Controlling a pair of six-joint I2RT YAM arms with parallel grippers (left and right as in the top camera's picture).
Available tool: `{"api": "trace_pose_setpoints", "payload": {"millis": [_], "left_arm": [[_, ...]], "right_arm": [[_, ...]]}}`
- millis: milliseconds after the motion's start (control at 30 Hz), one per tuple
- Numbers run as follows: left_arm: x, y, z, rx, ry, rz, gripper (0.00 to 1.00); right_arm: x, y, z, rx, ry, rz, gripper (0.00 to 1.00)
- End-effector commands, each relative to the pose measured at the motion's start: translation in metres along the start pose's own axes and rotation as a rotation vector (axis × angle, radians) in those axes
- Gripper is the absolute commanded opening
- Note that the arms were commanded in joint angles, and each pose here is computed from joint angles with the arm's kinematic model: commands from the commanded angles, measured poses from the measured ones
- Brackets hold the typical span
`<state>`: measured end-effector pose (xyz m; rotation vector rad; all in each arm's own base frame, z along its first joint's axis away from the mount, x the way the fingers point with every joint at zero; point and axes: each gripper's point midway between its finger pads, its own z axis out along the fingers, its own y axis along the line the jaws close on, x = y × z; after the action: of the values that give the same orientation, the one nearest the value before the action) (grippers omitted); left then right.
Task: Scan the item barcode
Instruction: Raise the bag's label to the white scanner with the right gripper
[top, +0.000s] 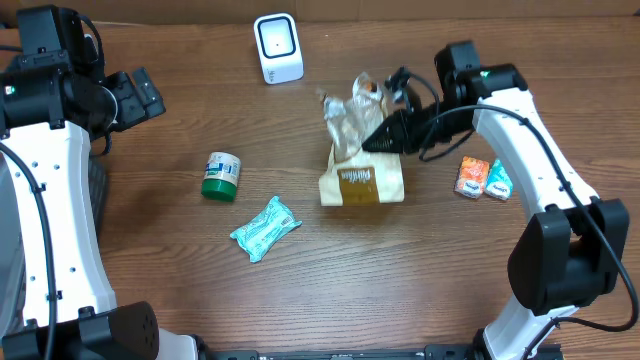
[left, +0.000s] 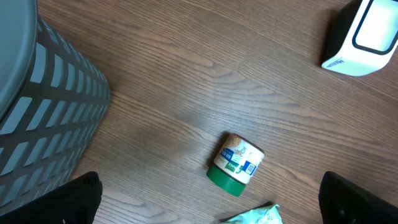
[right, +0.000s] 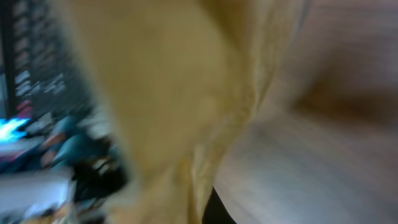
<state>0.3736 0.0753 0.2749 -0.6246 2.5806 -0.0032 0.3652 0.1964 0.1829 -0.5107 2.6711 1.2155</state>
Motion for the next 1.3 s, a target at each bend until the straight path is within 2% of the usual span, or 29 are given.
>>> {"api": "trace_pose_setpoints", "payload": {"millis": [0, 300, 567, 667, 800, 933, 1133, 1267], "left_arm": [[0.002, 0.003, 0.004, -0.018, 0.011, 0.010, 0.99], [0.002, 0.003, 0.004, -0.018, 0.011, 0.010, 1.00], [0.002, 0.003, 0.004, -0.018, 0.011, 0.010, 1.00], [0.002, 0.003, 0.004, -0.018, 0.011, 0.010, 0.99], [0.002, 0.003, 0.004, -0.018, 0.011, 0.010, 0.99], [0.001, 0.003, 0.004, -0.018, 0.011, 0.010, 1.00], [0.002, 0.003, 0.004, -0.018, 0.011, 0.010, 0.99], [0.002, 0.003, 0.004, -0.018, 0.011, 0.010, 0.99]], "right_arm": [[-0.038, 0.000, -0.029, 0.250, -0.135, 0.042, 0.04], [-0.126, -0.010, -0.058, 0.876, -0.497, -0.166, 0.04], [-0.190, -0.001, -0.017, 1.214, -0.635, -0.503, 0.04], [-0.208, -0.008, 0.002, 1.331, -0.636, -0.631, 0.04], [-0.220, -0.027, 0.037, 1.380, -0.613, -0.733, 0.04], [-0.221, -0.042, 0.061, 1.425, -0.619, -0.754, 0.04], [-0.225, -0.017, 0.077, 1.401, -0.684, -0.803, 0.04], [-0.226, -0.003, 0.091, 1.381, -0.642, -0.922, 0.04]]}}
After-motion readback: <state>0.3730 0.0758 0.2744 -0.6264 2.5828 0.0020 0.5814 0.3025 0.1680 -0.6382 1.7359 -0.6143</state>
